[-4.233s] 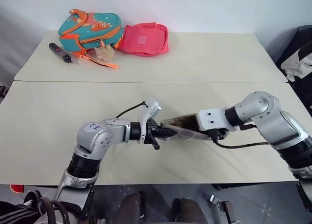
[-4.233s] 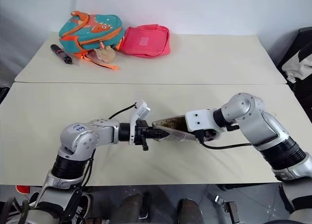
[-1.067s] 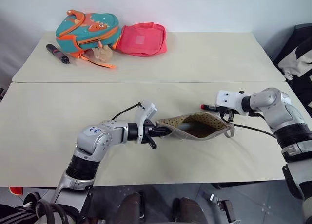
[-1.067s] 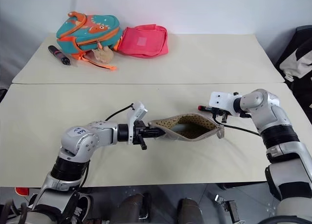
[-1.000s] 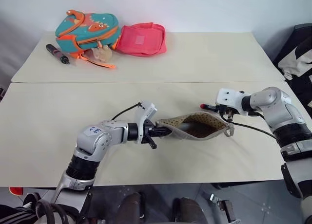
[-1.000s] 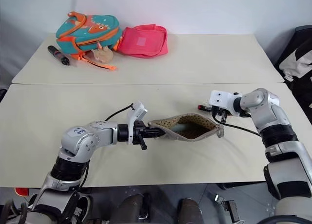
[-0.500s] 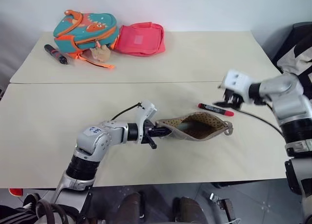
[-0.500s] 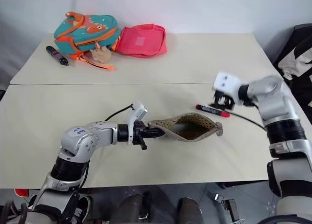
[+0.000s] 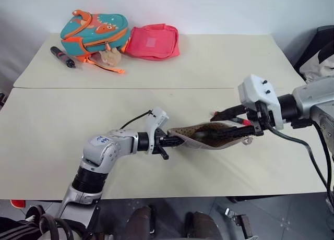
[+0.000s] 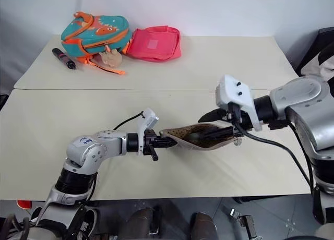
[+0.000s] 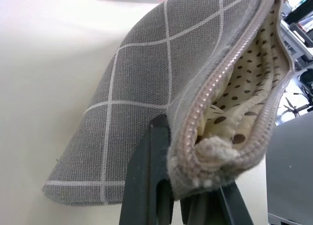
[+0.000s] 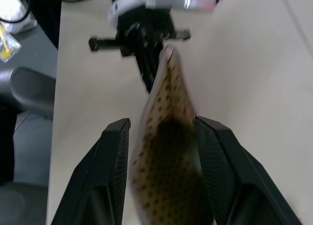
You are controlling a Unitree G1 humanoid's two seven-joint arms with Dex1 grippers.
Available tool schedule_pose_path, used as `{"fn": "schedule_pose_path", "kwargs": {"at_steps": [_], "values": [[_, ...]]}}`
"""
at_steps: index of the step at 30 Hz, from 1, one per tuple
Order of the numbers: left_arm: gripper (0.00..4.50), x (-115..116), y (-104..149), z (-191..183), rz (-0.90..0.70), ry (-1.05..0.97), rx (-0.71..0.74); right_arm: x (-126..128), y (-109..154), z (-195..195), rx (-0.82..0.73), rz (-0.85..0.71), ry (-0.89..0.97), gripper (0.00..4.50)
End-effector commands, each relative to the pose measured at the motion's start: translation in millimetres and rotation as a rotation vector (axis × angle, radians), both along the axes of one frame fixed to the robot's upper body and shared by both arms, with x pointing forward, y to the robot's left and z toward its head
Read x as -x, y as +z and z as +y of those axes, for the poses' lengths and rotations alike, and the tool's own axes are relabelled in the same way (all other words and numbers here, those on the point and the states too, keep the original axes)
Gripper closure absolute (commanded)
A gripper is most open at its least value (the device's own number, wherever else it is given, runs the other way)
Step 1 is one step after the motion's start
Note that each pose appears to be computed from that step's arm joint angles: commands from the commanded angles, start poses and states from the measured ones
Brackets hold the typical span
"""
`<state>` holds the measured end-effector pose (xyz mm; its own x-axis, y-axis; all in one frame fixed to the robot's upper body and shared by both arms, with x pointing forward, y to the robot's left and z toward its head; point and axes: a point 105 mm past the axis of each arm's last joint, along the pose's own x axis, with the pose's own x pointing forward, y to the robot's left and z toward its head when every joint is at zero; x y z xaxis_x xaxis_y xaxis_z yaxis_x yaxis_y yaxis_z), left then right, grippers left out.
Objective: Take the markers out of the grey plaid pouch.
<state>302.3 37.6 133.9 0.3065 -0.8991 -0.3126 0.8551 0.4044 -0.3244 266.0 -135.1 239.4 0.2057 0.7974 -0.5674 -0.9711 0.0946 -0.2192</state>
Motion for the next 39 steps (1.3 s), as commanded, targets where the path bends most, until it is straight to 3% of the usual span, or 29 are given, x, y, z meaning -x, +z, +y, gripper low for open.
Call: {"fn": "schedule_pose_path", "kwargs": {"at_steps": [1,3,6,8,19,25,28,31,39], "values": [[4.5,1.0,4.7,0.7,-0.016,-0.001,0.008,0.5,-5.8,2.7,0.026,-0.019,0.002,2.4],[4.5,0.8,5.3,0.3,-0.017,-0.001,0.01,-5.4,-21.3,-1.0,0.087,-0.036,-0.017,2.4],[4.5,1.1,5.6,-0.3,-0.014,0.0,0.014,-14.8,-33.7,-9.2,0.142,-0.071,-0.054,2.94],[4.5,1.2,5.4,0.0,-0.013,0.001,0.013,-22.1,-32.9,-8.7,0.136,-0.111,-0.071,3.57],[4.5,2.9,5.8,-1.1,-0.009,-0.005,0.019,-32.4,-32.8,-6.9,0.176,-0.182,-0.054,3.57],[4.5,1.5,14.1,-5.8,0.01,-0.004,0.082,-30.5,-49.3,17.1,0.2,-0.22,0.02,3.57],[4.5,1.7,21.4,-9.1,0.02,-0.014,0.119,-55.4,-63.2,16.4,0.343,-0.383,0.011,3.57],[4.5,1.3,23.2,-8.8,0.041,-0.013,0.137,-72.3,-60.9,17.3,0.371,-0.478,-0.005,3.57],[4.5,0.1,20.6,-4.4,0.062,-0.009,0.127,-66.1,-83.4,35.3,0.399,-0.407,0.084,3.57]]}}
